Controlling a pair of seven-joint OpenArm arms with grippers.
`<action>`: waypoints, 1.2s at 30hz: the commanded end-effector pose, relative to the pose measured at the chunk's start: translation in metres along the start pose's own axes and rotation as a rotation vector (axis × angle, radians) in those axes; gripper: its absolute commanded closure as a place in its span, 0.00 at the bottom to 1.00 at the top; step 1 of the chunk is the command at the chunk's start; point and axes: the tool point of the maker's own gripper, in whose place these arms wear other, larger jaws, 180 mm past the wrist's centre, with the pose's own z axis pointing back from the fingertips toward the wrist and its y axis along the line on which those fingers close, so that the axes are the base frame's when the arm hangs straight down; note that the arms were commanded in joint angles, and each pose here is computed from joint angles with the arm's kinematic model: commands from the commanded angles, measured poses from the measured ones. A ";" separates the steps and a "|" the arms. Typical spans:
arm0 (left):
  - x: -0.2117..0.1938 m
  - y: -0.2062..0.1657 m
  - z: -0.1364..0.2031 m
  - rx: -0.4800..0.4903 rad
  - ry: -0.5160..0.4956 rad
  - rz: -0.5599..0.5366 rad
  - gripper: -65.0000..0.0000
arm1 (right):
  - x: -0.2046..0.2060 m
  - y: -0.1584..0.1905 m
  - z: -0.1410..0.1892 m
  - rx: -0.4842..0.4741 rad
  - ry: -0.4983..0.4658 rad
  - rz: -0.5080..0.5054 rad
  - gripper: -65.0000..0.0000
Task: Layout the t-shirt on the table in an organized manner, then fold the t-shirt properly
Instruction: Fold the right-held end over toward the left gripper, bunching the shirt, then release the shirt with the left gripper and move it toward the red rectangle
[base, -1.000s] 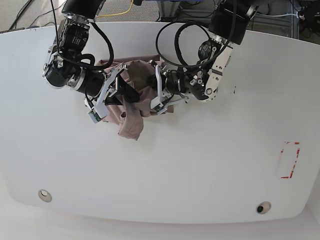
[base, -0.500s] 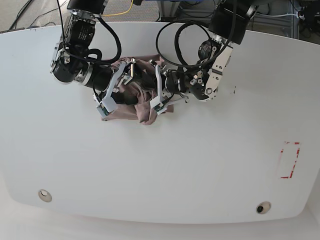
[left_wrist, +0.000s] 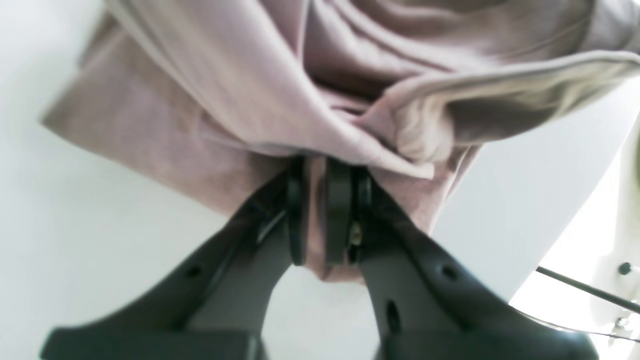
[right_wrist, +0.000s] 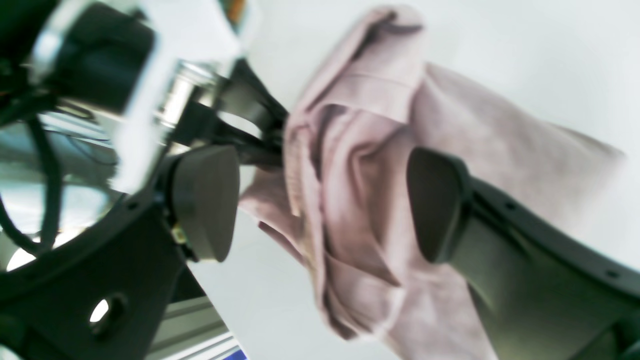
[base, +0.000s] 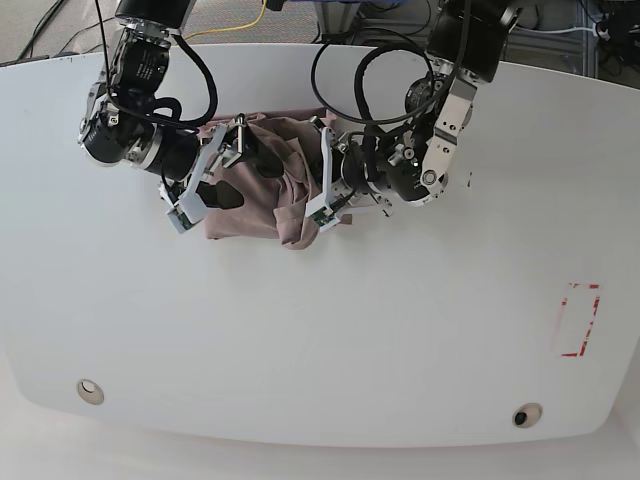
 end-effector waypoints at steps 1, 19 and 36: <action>0.027 0.002 0.014 0.019 -0.079 -0.040 0.93 | 0.015 -0.001 0.007 -0.005 -0.053 0.028 0.23; 0.077 0.083 0.124 0.325 -0.361 -0.003 0.93 | 0.009 -0.031 0.027 -0.111 0.010 0.067 0.23; 0.040 0.197 0.244 0.705 -0.506 0.181 0.93 | 0.009 -0.055 0.018 -0.269 0.107 0.213 0.81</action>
